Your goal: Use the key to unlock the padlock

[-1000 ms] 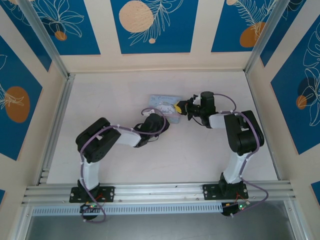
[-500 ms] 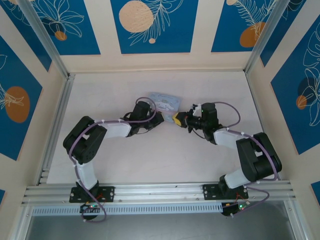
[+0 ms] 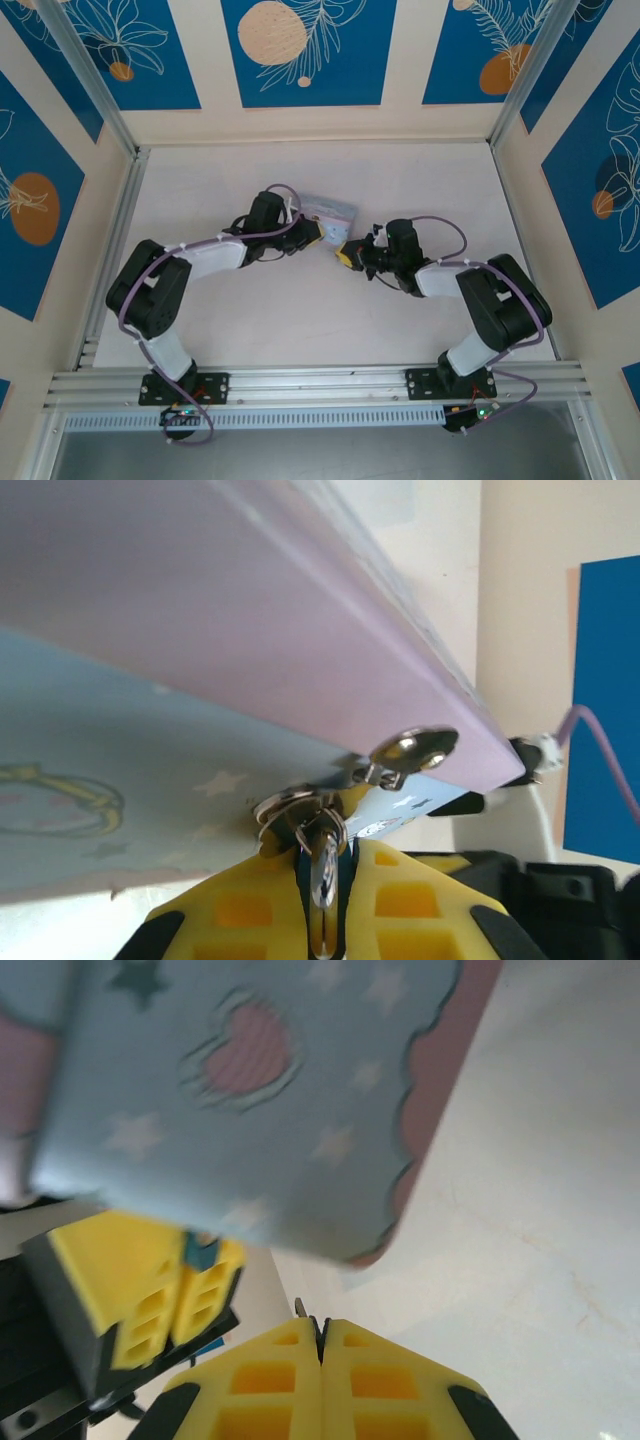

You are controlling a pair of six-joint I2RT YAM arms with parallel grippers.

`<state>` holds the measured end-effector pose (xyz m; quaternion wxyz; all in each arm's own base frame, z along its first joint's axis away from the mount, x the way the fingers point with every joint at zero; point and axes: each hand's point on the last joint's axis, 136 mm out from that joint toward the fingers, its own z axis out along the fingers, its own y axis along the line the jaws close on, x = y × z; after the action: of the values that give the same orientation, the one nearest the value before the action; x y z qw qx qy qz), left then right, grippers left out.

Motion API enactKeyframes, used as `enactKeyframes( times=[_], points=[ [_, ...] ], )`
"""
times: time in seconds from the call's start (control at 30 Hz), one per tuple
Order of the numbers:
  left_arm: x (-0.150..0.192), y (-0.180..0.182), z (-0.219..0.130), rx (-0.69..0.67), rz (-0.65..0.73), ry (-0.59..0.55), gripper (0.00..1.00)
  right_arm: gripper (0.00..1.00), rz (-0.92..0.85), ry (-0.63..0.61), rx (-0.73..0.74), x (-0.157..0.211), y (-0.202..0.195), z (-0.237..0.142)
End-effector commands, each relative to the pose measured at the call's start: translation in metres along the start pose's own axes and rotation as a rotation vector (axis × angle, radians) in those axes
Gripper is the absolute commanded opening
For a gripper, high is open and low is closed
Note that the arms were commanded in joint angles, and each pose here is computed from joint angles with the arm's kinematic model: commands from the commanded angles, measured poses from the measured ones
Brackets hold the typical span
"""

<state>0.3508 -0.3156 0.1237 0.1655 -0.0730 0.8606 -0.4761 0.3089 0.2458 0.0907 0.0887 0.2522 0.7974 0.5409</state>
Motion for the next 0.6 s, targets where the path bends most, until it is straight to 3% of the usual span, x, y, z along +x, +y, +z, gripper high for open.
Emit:
enactKeyframes(
  times=[0.0,0.57],
  points=[
    [-0.002,-0.019,-0.012,0.070,0.024,0.014,0.00,0.00,-0.010,-0.026,-0.049,-0.010,0.010,0.002],
    [-0.018,-0.034,-0.009,0.162,-0.050,-0.013,0.00,0.00,-0.016,-0.016,-0.126,0.001,0.031,-0.010]
  ],
)
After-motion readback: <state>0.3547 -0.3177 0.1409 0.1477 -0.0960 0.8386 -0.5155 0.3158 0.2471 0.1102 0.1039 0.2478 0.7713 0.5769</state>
